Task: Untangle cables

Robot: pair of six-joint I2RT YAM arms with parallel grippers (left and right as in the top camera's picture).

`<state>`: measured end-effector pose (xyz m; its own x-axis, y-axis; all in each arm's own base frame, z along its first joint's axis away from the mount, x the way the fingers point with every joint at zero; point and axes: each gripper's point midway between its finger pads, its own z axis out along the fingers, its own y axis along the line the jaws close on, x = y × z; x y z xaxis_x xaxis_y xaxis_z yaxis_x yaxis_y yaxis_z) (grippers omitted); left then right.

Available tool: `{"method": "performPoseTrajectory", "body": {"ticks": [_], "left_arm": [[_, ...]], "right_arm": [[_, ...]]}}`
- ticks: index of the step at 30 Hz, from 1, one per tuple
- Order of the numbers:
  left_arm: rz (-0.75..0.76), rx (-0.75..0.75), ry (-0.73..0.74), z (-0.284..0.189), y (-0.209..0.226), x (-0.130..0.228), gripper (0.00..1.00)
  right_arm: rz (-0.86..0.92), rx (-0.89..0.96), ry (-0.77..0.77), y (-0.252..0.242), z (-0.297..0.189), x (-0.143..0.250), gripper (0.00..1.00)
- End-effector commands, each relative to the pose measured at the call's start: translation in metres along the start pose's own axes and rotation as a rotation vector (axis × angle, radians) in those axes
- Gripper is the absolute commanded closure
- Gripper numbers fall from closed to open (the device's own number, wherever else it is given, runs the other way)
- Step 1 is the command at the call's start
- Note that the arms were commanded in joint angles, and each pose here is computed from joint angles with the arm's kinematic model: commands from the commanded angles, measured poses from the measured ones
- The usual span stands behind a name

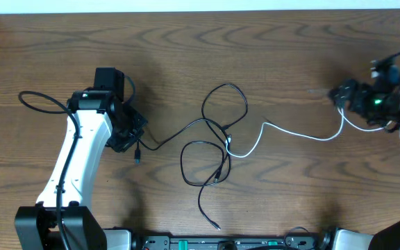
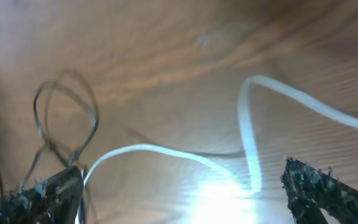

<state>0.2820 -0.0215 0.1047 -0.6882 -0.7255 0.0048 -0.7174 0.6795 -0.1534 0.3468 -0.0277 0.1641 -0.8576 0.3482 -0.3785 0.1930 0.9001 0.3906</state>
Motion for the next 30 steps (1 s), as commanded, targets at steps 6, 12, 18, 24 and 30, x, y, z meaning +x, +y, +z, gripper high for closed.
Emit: {"method": "performPoseTrajectory", "body": {"ticks": [6,12,18,24,30], "left_arm": [[0.013,0.009,-0.006,-0.003,-0.004,-0.002,0.93],[0.013,0.009,-0.006,-0.003,-0.004,-0.002,0.92],[0.013,0.009,-0.005,-0.003,-0.004,-0.002,0.92],[0.013,0.009,-0.005,-0.003,-0.004,-0.002,0.92],[0.013,0.009,-0.005,-0.003,-0.004,-0.002,0.92]], "right_arm": [[-0.094,-0.136,0.231,0.057,0.055,0.086,0.01],[-0.147,-0.180,0.243,0.082,0.081,0.114,0.01],[-0.041,-0.227,0.187,0.109,0.101,0.119,0.13],[0.095,-0.156,0.203,0.106,0.110,0.134,0.24],[0.171,-0.132,0.195,0.111,0.114,0.138,0.55]]}}
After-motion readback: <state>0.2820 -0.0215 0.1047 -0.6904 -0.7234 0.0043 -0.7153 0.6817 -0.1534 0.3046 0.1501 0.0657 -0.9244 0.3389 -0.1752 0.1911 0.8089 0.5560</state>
